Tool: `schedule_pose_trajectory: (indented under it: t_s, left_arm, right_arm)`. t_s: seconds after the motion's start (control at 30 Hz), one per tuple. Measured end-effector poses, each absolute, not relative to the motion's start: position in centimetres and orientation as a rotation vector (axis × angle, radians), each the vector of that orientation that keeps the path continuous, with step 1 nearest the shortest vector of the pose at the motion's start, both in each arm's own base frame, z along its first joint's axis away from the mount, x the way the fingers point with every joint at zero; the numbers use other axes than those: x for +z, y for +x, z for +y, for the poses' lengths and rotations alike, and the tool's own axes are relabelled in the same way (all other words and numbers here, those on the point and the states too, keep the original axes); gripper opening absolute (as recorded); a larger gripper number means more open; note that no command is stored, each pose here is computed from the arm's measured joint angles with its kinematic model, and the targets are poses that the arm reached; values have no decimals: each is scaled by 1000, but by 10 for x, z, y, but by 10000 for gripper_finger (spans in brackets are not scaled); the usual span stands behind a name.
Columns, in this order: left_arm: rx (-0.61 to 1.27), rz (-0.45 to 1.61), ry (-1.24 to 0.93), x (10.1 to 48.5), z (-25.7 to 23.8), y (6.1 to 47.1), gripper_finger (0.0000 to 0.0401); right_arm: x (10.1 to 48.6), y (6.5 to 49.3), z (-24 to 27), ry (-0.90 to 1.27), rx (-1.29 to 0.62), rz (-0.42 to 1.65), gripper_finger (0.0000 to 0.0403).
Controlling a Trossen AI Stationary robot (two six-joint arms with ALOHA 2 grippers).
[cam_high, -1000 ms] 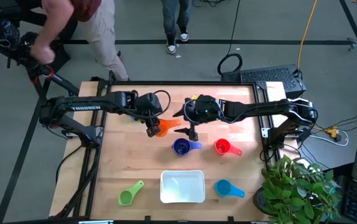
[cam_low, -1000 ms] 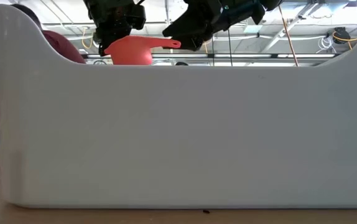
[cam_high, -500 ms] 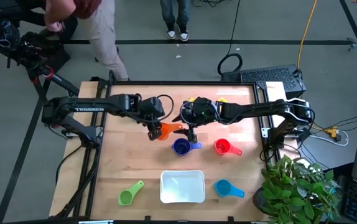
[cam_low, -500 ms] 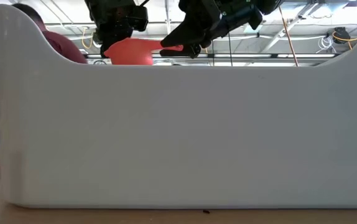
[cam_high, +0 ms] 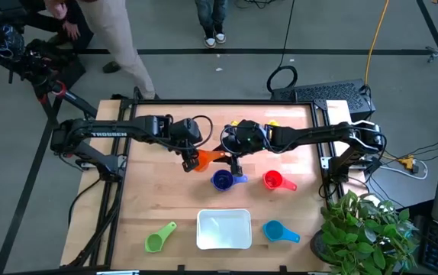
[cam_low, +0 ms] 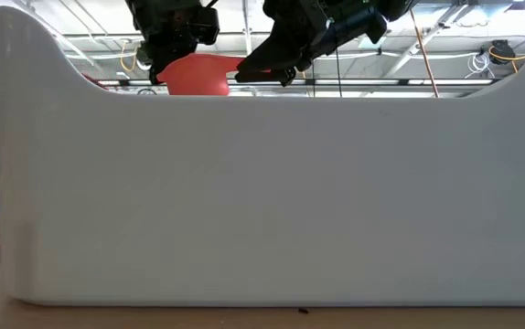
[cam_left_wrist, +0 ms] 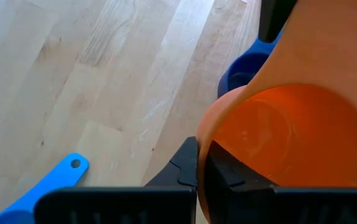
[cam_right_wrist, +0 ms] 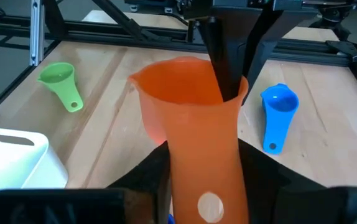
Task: Nest measuring cups in basket
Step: Stack the orange measuring cup on top of the dark blue measuring cup
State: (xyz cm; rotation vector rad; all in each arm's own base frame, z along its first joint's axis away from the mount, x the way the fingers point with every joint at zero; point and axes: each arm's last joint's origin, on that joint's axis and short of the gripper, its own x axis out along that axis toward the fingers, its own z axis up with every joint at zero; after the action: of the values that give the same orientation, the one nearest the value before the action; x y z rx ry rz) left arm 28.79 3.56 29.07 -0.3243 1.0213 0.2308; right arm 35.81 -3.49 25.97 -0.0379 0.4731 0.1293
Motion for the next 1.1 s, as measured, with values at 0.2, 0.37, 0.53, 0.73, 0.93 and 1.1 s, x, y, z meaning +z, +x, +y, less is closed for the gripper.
schedule_pose_trajectory:
  t_s: [0.2, 0.37, 0.53, 0.73, 0.93, 1.1]
  left_arm:
    - [228, 1020, -321, 291, 36, 288, 26]
    - [222, 1022, -310, 291, 35, 288, 61]
    - [223, 1022, -310, 291, 35, 288, 79]
    - [224, 1024, -311, 291, 36, 288, 80]
    - [217, 1038, -296, 290, 35, 286, 81]
    - [213, 1017, -273, 300, 35, 277, 81]
  right_arm:
    - [260, 358, -33, -47, 130, 473, 128]
    - [259, 358, -33, -45, 129, 482, 121]
    - [258, 357, -33, -56, 134, 497, 123]
    - [255, 356, -33, -56, 137, 521, 123]
    - [252, 354, -33, -49, 140, 569, 123]
    - [247, 351, -32, -39, 146, 617, 124]
